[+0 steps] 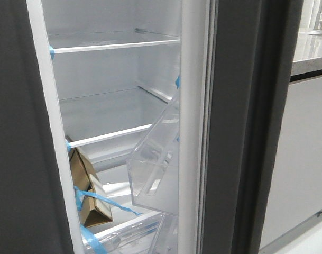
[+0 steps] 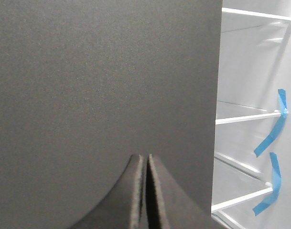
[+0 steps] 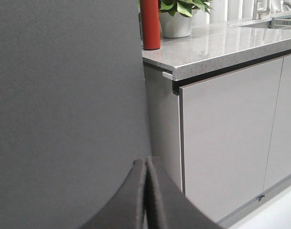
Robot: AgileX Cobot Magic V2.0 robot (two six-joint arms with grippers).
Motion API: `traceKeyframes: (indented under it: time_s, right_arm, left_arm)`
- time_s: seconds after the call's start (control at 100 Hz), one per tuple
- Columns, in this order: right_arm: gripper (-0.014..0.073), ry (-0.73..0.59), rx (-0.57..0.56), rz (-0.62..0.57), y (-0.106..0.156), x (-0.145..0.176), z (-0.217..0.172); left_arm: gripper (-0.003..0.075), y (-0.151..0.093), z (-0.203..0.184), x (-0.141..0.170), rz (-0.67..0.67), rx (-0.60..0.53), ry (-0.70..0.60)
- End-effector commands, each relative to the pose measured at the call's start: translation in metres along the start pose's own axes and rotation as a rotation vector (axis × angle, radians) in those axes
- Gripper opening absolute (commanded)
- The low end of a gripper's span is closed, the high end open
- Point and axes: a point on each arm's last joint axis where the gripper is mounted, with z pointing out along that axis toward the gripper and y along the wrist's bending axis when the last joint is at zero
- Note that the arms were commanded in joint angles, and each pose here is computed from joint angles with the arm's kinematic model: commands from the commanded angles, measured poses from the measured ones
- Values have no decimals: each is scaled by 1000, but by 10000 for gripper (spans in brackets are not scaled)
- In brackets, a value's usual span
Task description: Close fridge door
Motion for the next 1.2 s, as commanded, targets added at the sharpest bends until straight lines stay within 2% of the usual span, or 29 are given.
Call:
traceKeyframes:
  time_s: [0.0, 0.72, 0.77, 0.87, 1.05, 1.19]
  right_arm:
    - [-46, -83, -1, -19, 0, -2, -1]
    - [-46, -88, -1, -17, 0, -3, -1]
    - [-46, -93, -4, 18, 0, -5, -1]
    - [-46, -111, -14, 186, 1, -21, -1]
    - [-46, -98, -14, 221, 4, -69, 12]
    - [-46, -67, -11, 367, 6, -101, 33]
  left_arm:
    - [-20, 0, -1, 5, -9, 1, -49]
    - [-20, 0, -1, 5, -9, 1, -49]
    - [-20, 0, -1, 5, -9, 1, -49]
    - [-20, 0, -1, 5, -9, 1, -49]
    - [-20, 0, -1, 5, -9, 1, -49]
    - [-20, 0, -1, 5, -9, 1, -49]
